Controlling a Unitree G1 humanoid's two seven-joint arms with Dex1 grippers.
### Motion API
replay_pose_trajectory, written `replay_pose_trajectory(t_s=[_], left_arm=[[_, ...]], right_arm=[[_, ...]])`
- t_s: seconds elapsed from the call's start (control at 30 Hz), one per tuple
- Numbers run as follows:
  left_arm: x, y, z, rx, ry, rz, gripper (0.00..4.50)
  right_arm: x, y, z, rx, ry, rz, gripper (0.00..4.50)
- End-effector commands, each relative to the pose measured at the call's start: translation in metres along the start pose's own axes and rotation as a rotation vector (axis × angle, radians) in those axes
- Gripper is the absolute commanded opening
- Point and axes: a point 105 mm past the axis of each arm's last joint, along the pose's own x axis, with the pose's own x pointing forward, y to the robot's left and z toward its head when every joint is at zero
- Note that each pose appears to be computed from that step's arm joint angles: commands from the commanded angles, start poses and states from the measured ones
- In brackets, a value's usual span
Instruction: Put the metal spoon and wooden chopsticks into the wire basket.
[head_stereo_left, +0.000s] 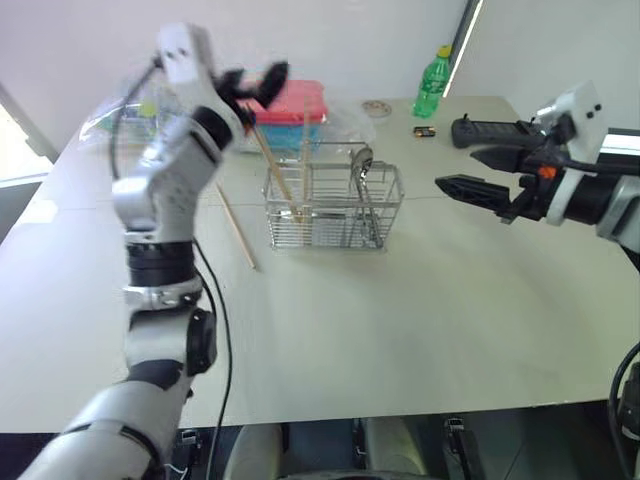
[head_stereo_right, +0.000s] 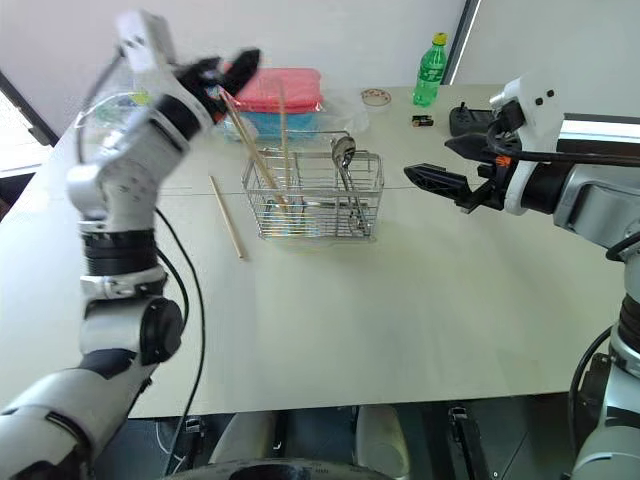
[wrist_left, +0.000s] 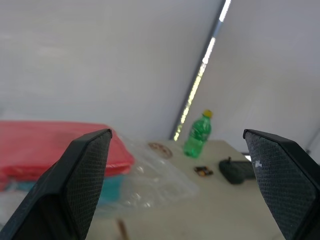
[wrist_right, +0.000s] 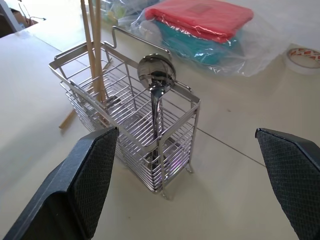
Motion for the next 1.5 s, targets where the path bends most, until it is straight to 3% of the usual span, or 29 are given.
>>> replay_pose_trajectory(t_s=[0.03, 0.1, 0.2, 0.5, 0.63, 1.13, 1.47, 1.5], left_arm=[[-0.004, 0.038, 0.030, -0.034, -0.018, 0.168, 4.42], [-0.005, 0.067, 0.023, -0.017, 0.032, 0.308, 4.42], [-0.006, 0.096, -0.011, -0.010, 0.176, 0.459, 4.42], [-0.021, 0.106, -0.122, -0.079, 0.627, 0.599, 4.42], [-0.025, 0.103, -0.148, -0.057, 0.719, 0.626, 4.42], [-0.029, 0.101, -0.179, -0.157, 0.762, 0.729, 4.42], [-0.030, 0.106, -0.176, -0.119, 0.754, 0.773, 4.42], [-0.030, 0.106, -0.176, -0.117, 0.753, 0.774, 4.20]], right_arm=[[-0.004, -0.001, 0.006, -0.028, -0.031, -0.010, 4.50], [-0.003, -0.001, 0.003, -0.023, -0.032, -0.007, 4.50], [0.000, 0.001, 0.002, -0.012, -0.037, 0.001, 4.50], [0.003, 0.005, 0.003, -0.010, -0.048, 0.012, 4.50], [0.005, 0.006, 0.003, -0.006, -0.053, 0.013, 4.50], [0.001, 0.011, -0.003, 0.027, -0.055, 0.006, 4.50], [-0.002, 0.013, -0.008, 0.041, -0.071, -0.026, 4.50], [-0.002, 0.013, -0.008, 0.041, -0.073, -0.031, 4.50]])
